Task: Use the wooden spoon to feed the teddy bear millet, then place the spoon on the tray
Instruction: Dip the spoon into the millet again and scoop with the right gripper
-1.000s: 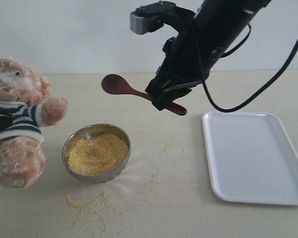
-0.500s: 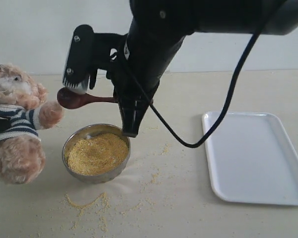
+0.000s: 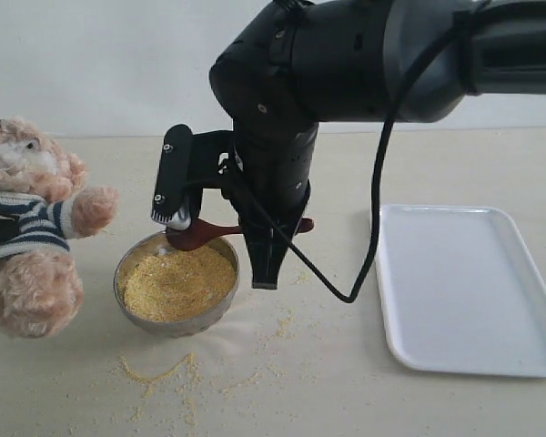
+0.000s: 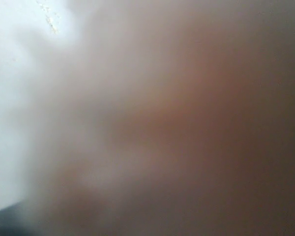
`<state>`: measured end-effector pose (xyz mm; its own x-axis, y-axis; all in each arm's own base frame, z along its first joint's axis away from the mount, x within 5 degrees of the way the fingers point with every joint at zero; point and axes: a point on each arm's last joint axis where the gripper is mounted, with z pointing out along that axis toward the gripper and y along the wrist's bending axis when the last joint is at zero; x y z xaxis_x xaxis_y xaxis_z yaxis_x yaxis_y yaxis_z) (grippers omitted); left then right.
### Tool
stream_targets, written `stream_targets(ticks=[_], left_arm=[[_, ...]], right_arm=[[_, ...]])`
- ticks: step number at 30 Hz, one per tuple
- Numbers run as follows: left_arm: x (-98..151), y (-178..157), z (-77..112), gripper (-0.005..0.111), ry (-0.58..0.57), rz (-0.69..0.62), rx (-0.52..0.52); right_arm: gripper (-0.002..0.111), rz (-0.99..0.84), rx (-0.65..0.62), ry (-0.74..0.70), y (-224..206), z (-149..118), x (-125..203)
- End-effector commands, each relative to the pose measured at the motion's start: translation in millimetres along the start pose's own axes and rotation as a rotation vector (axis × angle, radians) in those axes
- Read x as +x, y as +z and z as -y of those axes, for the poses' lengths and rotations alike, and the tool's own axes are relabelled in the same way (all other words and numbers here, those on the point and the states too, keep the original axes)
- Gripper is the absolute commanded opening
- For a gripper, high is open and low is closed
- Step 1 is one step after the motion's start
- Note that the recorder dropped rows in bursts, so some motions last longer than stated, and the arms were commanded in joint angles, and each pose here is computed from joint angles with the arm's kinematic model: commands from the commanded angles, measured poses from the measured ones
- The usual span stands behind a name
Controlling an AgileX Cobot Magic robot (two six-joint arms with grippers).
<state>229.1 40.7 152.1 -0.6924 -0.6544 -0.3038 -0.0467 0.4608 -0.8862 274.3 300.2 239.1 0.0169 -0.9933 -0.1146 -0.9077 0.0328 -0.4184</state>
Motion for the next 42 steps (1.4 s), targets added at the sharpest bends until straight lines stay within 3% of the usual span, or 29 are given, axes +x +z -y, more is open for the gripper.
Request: stream_targets(ticks=[1,6,11,23,33,42], left_arm=[[-2.0,0.0,3.0,0.005,-0.001,0.012,0.026],[-4.1,0.2,1.9,0.005,0.009,0.018,0.008],[-10.8,1.4,2.0,0.005,0.025,0.027,0.003],[-12.9,12.5,-16.4,0.005,-0.11,-0.015,0.022],[-12.0,13.5,-16.8,0.005,-0.122,-0.023,0.044],[-11.9,13.4,-15.0,0.005,-0.122,-0.026,0.064]], right_arm=[[0.0,0.087,0.019,0.028,0.7,2.1,-9.8],[0.0,0.103,-0.003,0.083,4.5,-0.7,-12.8],[0.0,0.036,-0.041,0.049,9.1,-5.0,-7.9],[0.0,0.064,-0.067,0.067,13.6,-9.9,-13.5],[0.0,0.026,-0.11,0.074,22.5,-15.4,-12.3],[0.0,-0.026,-0.28,0.073,19.5,-30.6,-8.1]])
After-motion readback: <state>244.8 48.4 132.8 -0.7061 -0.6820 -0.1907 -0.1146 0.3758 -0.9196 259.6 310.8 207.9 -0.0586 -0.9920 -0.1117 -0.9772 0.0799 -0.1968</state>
